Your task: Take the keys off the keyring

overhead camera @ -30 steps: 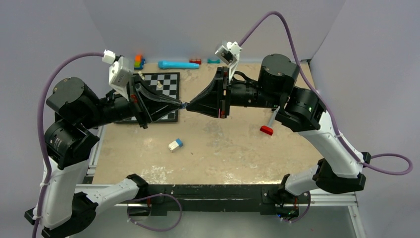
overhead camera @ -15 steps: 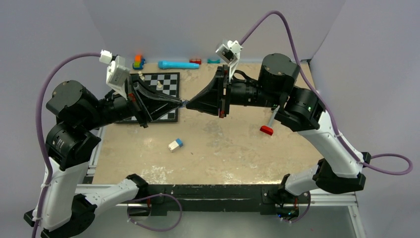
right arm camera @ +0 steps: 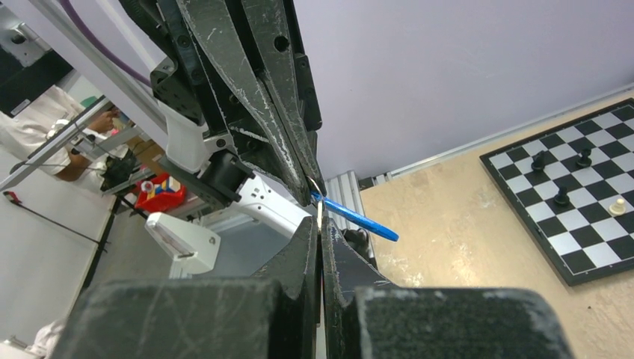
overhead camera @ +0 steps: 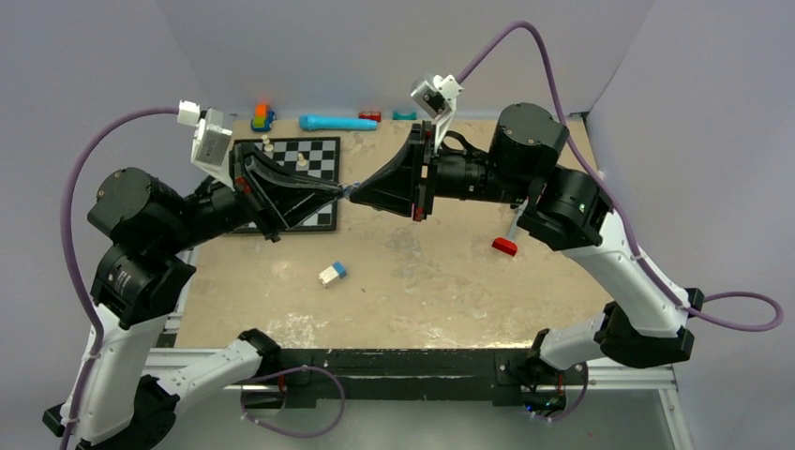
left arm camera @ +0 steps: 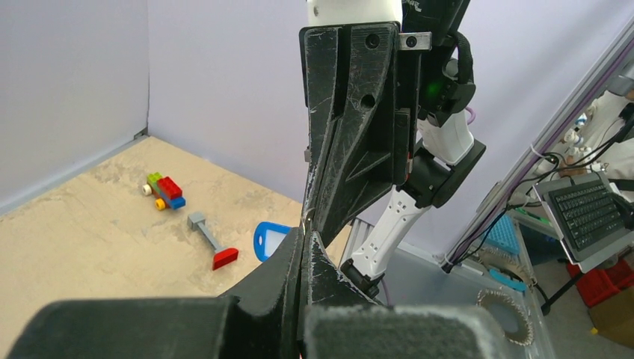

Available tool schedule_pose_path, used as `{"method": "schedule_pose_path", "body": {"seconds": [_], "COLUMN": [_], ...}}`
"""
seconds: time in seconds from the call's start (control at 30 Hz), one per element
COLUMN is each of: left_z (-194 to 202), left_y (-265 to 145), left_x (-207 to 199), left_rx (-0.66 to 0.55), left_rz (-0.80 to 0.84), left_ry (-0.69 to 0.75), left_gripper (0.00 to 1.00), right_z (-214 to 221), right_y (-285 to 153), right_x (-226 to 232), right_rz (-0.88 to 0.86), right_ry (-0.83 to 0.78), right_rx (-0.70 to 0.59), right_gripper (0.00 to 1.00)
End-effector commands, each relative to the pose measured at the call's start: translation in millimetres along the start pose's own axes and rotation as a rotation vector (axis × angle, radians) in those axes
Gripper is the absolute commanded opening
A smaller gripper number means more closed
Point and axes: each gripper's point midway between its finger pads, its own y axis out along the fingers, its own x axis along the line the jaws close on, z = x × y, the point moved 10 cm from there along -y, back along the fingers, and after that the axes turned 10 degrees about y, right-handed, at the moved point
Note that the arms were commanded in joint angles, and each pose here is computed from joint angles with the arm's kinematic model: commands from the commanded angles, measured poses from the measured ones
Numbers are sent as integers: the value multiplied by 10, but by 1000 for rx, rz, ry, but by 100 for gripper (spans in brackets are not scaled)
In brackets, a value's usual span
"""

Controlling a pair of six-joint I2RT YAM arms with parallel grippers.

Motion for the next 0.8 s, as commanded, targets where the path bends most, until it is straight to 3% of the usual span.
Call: {"method": "schedule_pose_path", "body": {"seconds": [0.0, 0.77], "left_z": [-56, -38], "left_y": [37, 47], "left_x": [14, 15], "left_rx": [-77, -153], "left_rz": [-12, -19], "left_ry": [0, -47], "left_gripper": [0, 0], "right_z": [-58, -66], "right_y": [-52, -26], "right_x": [103, 121], "right_rz": [-52, -84], "right_ry": [1, 12], "right_rx": [-45, -57], "right_gripper": [0, 0]}}
